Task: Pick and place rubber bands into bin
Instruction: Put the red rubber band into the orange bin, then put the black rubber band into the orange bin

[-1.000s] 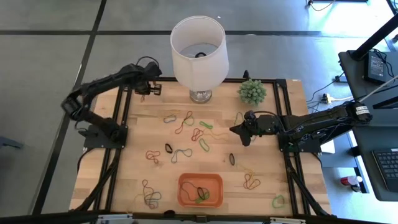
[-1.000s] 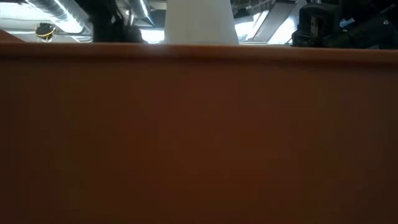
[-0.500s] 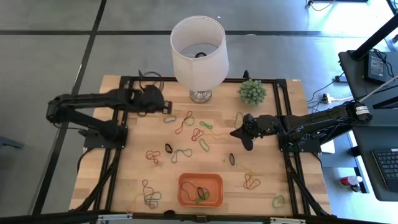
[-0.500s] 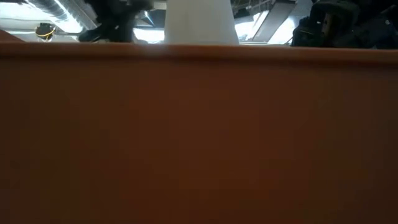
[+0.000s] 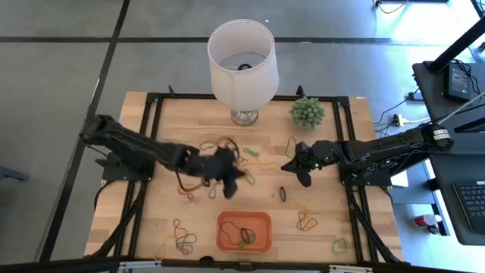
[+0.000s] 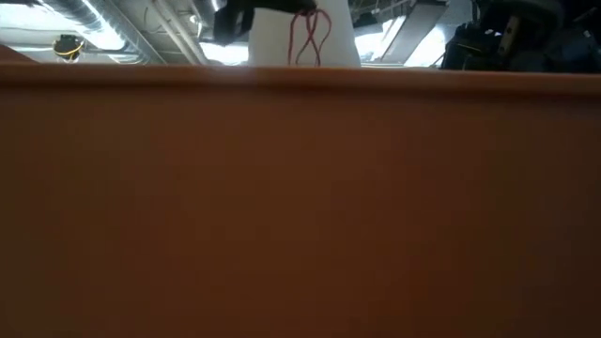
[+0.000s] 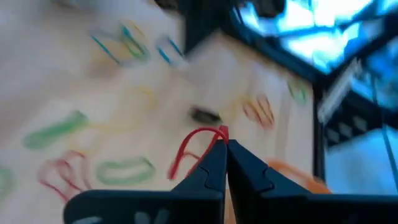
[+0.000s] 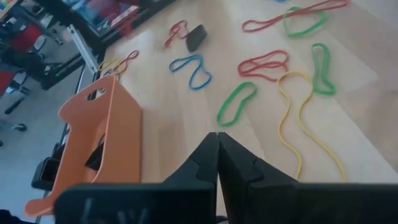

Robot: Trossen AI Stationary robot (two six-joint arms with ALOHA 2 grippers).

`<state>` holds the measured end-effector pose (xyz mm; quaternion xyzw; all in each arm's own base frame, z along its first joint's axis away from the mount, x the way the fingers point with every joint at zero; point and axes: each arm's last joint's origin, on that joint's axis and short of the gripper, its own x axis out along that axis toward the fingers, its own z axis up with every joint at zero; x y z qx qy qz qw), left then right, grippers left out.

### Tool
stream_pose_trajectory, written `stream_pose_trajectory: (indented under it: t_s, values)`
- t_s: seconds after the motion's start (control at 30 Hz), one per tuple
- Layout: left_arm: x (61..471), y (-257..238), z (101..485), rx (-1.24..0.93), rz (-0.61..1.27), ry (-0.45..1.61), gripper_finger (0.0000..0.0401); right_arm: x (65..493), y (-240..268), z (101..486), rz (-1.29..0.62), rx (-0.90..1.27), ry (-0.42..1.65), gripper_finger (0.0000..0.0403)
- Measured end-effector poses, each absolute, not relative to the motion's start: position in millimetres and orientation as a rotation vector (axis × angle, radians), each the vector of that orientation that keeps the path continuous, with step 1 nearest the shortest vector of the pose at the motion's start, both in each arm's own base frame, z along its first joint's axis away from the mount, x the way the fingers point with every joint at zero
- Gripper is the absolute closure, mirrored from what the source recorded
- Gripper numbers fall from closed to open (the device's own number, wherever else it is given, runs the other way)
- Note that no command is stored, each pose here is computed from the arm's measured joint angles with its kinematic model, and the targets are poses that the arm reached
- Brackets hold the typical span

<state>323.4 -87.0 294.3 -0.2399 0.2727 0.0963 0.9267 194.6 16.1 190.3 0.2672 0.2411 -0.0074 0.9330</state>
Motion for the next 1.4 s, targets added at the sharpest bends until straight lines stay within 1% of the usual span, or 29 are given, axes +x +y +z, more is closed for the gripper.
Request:
stream_pose_trajectory:
  t_s: [0.2, 0.37, 0.53, 0.77, 0.9, 1.0, 1.13, 1.4]
  values:
    - [350, -130, 292, -0.380, 0.089, 0.769, 0.0399, 194, 17, 190, 0.015, 0.542, 0.503, 0.0391]
    - [363, -158, 289, -0.279, 0.001, 0.916, 0.0399, 193, 17, 188, 0.031, 0.534, 0.539, 0.0391]
    - [372, -174, 275, -0.292, -0.086, 1.067, 0.0399, 191, 17, 184, 0.019, 0.533, 0.582, 0.0391]
    - [377, -193, 239, -0.313, -0.170, 1.208, 0.0399, 189, 17, 182, 0.011, 0.533, 0.610, 0.0391]
    - [380, -198, 224, -0.328, -0.166, 1.256, 0.0399, 189, 17, 182, 0.011, 0.532, 0.610, 0.0391]
    - [379, -197, 222, -0.352, -0.133, 1.277, 0.0397, 189, 17, 182, 0.011, 0.533, 0.610, 0.0391]
    - [378, -193, 221, -0.405, -0.080, 1.303, 0.0377, 189, 17, 181, 0.010, 0.534, 0.611, 0.0391]
    - [379, -188, 221, -0.445, -0.055, 1.318, 0.0305, 189, 17, 182, 0.010, 0.533, 0.611, 0.0391]
